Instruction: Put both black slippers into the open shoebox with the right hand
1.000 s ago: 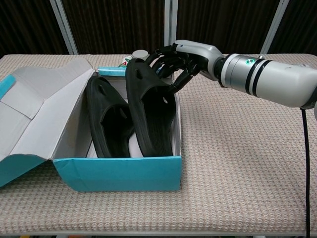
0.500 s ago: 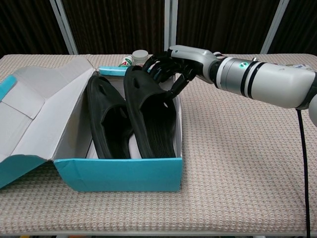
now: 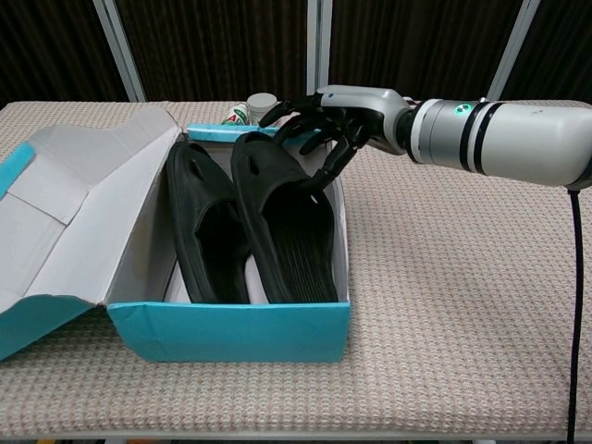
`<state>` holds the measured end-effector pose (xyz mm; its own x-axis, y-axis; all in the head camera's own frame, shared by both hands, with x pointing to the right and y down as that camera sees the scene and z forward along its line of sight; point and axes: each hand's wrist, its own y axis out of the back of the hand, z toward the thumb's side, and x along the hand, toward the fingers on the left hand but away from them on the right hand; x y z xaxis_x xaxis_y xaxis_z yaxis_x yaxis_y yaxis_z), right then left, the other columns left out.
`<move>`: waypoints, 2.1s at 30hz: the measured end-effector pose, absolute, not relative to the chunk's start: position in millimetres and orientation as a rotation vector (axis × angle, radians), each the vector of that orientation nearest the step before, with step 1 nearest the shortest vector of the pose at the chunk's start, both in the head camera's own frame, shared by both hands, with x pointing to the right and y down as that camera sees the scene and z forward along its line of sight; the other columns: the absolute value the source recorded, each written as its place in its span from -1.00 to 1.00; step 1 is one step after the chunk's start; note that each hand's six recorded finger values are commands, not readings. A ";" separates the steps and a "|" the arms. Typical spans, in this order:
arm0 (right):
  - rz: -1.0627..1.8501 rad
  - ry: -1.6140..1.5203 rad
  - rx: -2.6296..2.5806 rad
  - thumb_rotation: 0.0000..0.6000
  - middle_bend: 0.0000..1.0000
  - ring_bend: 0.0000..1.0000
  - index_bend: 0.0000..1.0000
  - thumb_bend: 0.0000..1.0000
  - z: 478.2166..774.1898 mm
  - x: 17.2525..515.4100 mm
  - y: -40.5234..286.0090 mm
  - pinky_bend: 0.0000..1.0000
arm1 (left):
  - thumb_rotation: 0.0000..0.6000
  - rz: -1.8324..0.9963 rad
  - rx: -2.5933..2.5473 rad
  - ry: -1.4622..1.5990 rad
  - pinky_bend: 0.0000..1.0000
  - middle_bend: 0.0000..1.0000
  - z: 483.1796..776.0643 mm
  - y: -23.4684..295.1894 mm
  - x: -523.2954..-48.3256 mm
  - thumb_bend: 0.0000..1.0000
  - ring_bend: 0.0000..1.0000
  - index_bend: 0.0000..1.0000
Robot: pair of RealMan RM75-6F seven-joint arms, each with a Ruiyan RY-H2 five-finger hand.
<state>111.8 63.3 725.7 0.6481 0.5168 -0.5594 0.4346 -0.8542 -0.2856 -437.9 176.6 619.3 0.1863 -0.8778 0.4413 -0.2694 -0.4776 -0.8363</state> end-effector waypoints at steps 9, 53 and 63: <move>0.961 -0.768 -2.749 1.00 -0.58 -0.95 -0.77 -1.00 714.0 109.7 61.8 -0.70 | 1.00 -1.297 -1.867 1.080 -0.64 -0.58 619.0 176.2 -436.7 -1.00 -0.82 -0.59; 0.801 -0.764 -2.872 1.00 -0.48 -0.84 -0.78 -1.00 693.1 80.2 85.0 -0.60 | 1.00 -1.296 -1.870 1.096 -0.64 -0.58 618.4 176.3 -439.1 -0.99 -0.82 -0.59; 0.698 -0.791 -2.735 1.00 -0.52 -0.86 -0.78 -1.00 658.3 98.2 64.9 -0.60 | 1.00 -1.291 -1.864 1.090 -0.64 -0.58 617.9 174.4 -436.9 -1.00 -0.82 -0.59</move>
<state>98.2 64.9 658.3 0.7436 0.5479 -0.3832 0.4485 -0.8338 -0.3219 -436.9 174.4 617.9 0.1831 -0.8818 0.4347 -0.2808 -0.4707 -0.8364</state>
